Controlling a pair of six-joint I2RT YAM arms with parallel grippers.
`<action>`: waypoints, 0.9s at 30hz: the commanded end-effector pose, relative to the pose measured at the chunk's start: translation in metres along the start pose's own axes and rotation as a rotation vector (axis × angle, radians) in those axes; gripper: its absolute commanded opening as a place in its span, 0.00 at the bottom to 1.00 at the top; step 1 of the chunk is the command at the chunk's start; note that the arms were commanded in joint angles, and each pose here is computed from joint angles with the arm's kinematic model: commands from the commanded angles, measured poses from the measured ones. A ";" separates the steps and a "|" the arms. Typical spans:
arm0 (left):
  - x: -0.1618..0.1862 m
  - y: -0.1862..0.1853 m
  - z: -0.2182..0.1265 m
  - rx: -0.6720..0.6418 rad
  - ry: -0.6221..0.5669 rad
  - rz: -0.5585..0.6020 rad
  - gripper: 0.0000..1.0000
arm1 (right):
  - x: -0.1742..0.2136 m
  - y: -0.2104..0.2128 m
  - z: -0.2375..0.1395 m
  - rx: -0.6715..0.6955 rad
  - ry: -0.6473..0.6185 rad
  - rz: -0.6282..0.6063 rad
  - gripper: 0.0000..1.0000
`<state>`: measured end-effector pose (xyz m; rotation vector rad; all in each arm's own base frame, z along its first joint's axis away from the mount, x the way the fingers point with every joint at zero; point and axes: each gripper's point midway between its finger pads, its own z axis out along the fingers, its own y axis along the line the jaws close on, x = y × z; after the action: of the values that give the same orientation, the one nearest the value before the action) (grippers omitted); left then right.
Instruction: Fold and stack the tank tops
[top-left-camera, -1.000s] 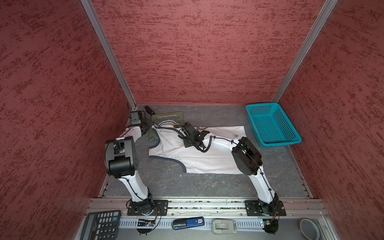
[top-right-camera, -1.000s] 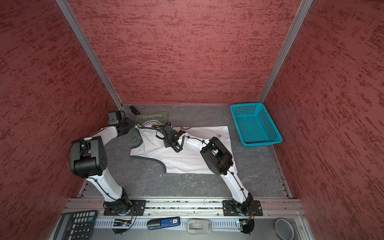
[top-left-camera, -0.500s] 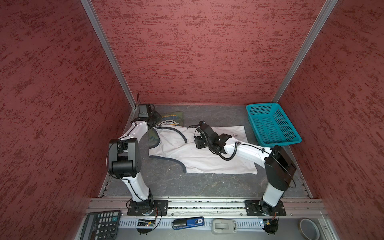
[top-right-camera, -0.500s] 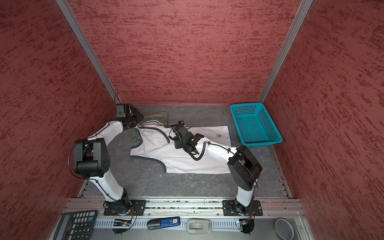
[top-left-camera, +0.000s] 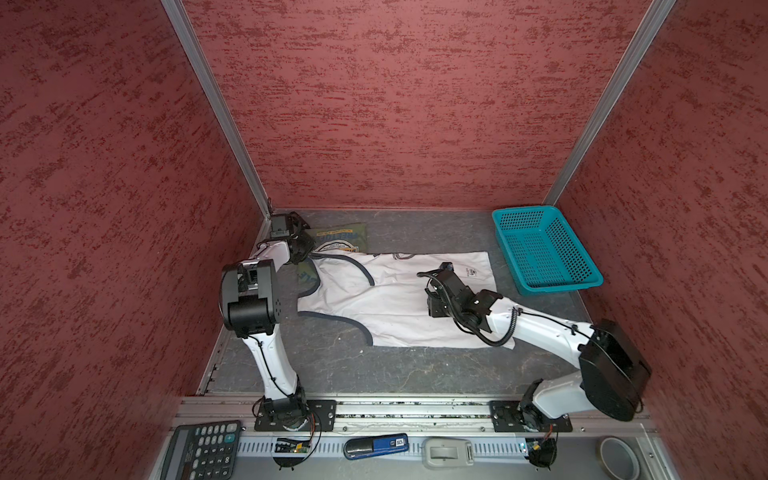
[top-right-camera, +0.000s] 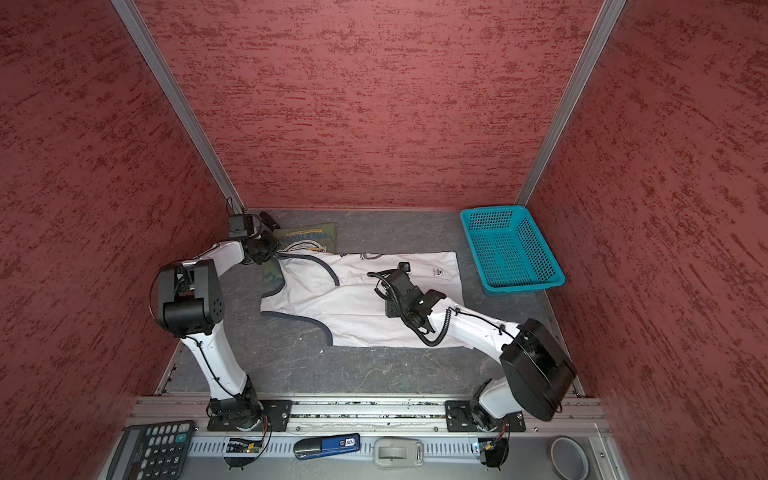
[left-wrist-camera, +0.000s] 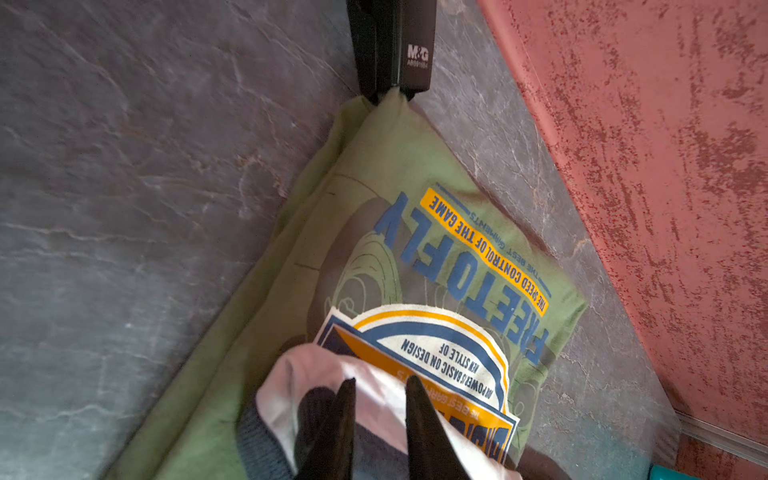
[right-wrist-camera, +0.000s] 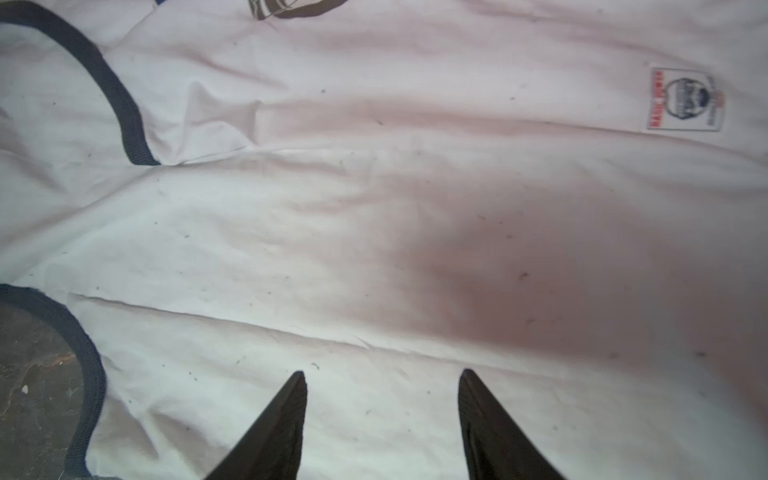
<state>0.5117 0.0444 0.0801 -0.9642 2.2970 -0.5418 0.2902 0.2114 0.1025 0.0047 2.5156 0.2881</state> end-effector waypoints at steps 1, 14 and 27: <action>-0.013 -0.018 -0.027 0.026 -0.051 0.040 0.25 | -0.002 -0.033 -0.016 0.083 -0.029 0.101 0.60; 0.143 -0.014 -0.153 0.039 0.029 0.208 0.60 | 0.069 -0.126 -0.065 0.232 0.089 0.453 0.61; 0.347 0.001 -0.173 -0.009 0.454 0.482 0.59 | 0.108 -0.170 -0.058 0.197 0.061 0.791 0.52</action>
<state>0.2163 -0.1826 0.1005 -0.2071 2.7587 -0.6081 0.1806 0.0407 0.0574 0.9916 2.5039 0.2976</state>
